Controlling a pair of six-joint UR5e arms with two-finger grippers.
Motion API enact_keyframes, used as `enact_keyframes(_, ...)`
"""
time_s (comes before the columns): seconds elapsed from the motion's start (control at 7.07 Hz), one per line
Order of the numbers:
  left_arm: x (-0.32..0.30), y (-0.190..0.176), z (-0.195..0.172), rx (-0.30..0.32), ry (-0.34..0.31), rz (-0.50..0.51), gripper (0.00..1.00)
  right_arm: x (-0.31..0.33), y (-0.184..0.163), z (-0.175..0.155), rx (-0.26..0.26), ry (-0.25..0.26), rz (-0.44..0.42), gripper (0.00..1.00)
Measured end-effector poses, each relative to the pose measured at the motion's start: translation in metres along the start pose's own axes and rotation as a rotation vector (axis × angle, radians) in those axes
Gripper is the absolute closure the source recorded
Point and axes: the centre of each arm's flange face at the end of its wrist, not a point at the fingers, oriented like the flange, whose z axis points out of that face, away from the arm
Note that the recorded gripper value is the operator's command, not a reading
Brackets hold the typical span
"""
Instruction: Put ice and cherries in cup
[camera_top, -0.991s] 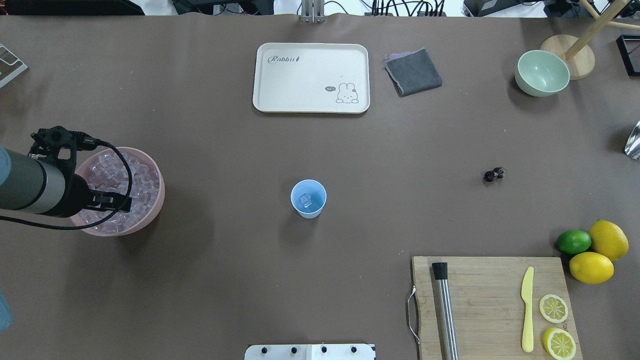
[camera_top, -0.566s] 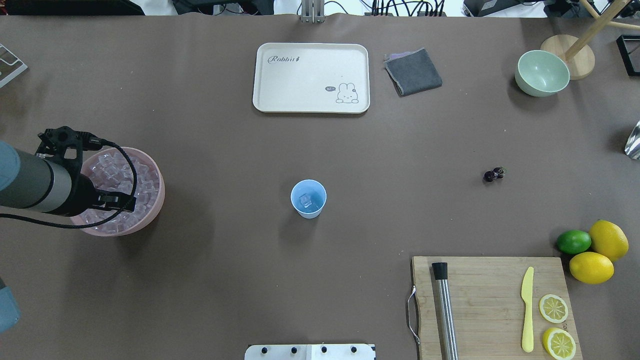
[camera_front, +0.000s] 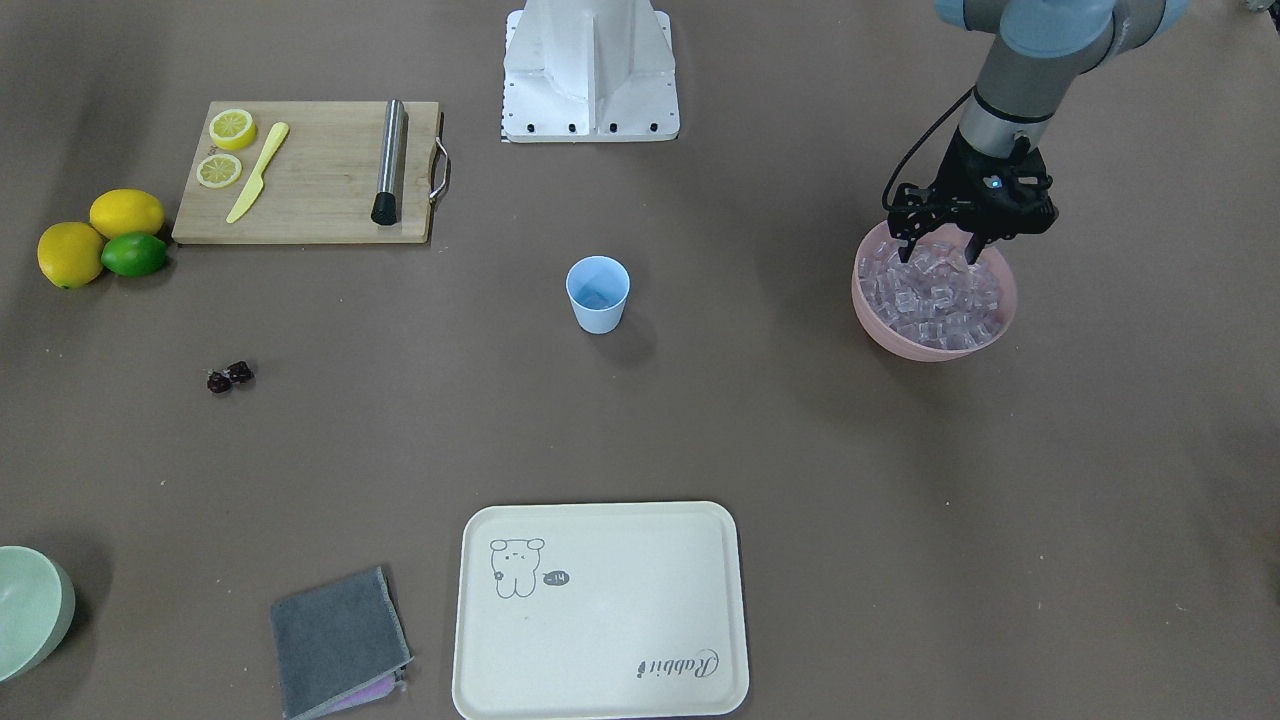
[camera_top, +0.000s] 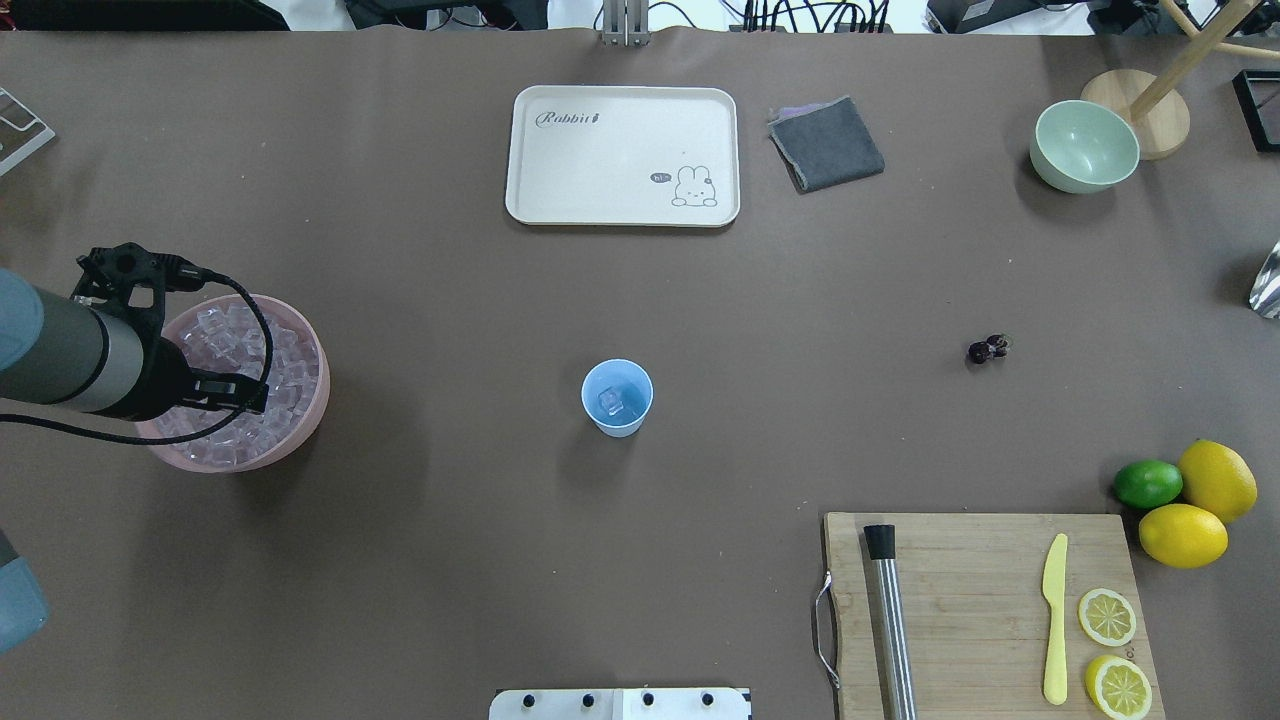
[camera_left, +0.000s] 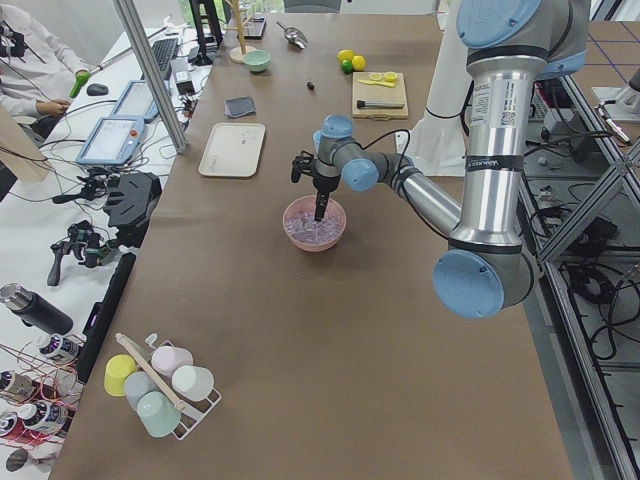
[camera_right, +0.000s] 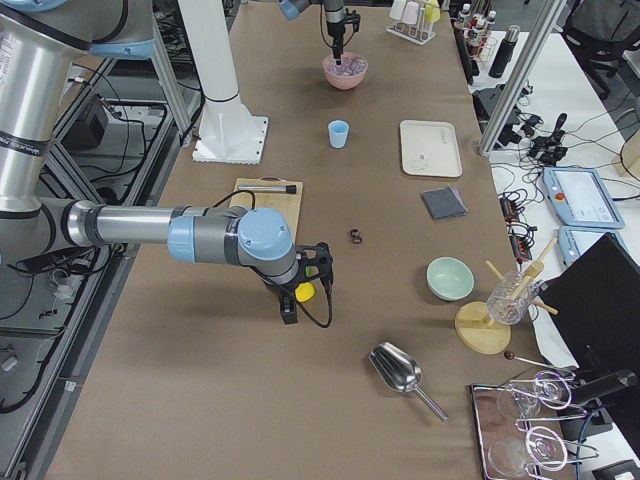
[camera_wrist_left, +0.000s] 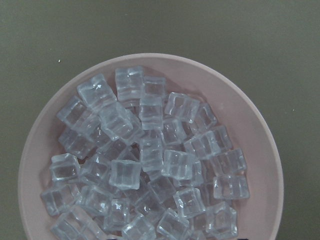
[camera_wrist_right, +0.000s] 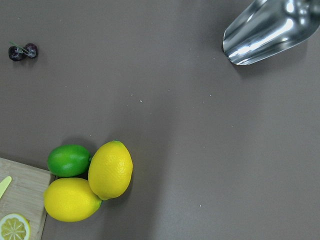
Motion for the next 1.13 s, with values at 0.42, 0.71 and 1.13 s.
enact_keyframes(0.42,-0.012,-0.044,0.025,-0.031,0.013,-0.039,0.16,-0.002,0.004,0.002,0.004,-0.041,0.007,0.00)
enact_keyframes(0.71,-0.026,-0.051,0.032,-0.080,0.060,-0.097,0.15,-0.002,0.007,0.003,0.002,-0.049,0.011,0.00)
enact_keyframes(1.13,-0.031,-0.050,0.039,-0.137,0.081,-0.198,0.16,-0.002,0.008,0.004,0.002,-0.051,0.012,0.00)
